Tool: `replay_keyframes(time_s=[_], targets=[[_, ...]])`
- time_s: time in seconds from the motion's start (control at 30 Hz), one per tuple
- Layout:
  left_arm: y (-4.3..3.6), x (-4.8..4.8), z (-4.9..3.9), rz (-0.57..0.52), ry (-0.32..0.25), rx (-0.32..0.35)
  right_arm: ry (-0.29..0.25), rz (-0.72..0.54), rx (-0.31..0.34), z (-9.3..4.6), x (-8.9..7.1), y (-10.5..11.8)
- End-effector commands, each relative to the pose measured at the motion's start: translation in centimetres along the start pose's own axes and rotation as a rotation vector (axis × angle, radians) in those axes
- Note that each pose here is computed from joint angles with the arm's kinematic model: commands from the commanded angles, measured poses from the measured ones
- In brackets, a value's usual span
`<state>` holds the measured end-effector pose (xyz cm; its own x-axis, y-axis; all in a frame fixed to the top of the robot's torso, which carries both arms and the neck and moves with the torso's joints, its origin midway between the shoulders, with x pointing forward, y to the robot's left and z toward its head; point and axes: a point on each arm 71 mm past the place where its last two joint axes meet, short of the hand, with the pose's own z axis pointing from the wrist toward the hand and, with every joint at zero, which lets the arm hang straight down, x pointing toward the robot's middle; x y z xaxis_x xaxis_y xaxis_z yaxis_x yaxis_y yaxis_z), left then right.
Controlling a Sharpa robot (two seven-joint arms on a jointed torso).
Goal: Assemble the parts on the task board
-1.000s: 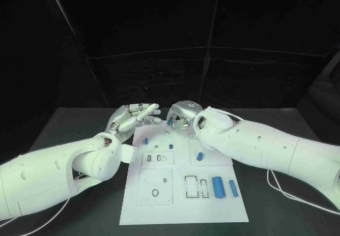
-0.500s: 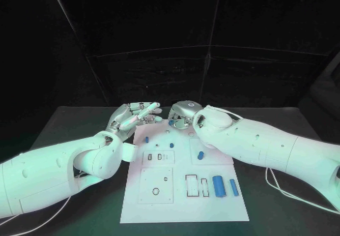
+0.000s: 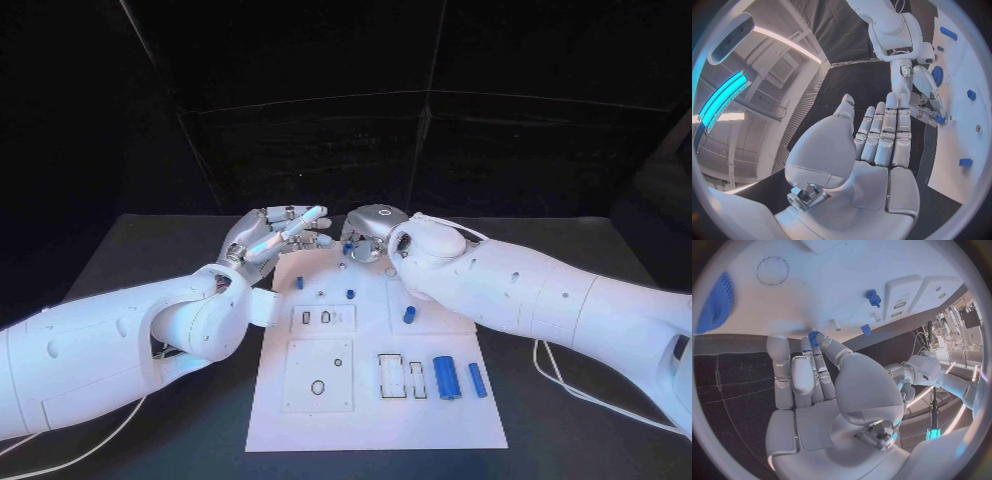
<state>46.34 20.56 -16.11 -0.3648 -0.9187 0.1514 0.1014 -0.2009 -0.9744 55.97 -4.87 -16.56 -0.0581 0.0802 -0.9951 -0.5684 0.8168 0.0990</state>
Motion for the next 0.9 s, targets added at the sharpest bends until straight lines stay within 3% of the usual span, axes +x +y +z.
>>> replay_keyframes(time_s=[0.03,0.23,0.37,0.67,0.73,0.9], targets=[[-0.15,0.18,0.04,-0.007,0.015,0.006,0.018,-0.013,0.007,0.1,0.1,0.0],[-0.17,0.16,0.03,-0.008,0.017,0.006,0.0,-0.01,0.013,-0.2,-0.1,-0.3],[-0.19,-0.04,-0.01,-0.007,0.014,0.006,-0.022,-0.005,0.018,-1.2,-0.5,-1.0],[-0.26,-0.64,-0.09,-0.002,0.005,0.008,-0.086,0.094,0.098,-5.8,-1.8,-5.1],[-0.27,-0.75,-0.11,-0.001,0.004,0.008,-0.083,0.164,0.152,-7.4,-2.1,-6.8],[-0.26,-0.86,-0.11,0.0,0.002,0.008,-0.054,0.224,0.239,-9.4,-2.2,-9.2]])
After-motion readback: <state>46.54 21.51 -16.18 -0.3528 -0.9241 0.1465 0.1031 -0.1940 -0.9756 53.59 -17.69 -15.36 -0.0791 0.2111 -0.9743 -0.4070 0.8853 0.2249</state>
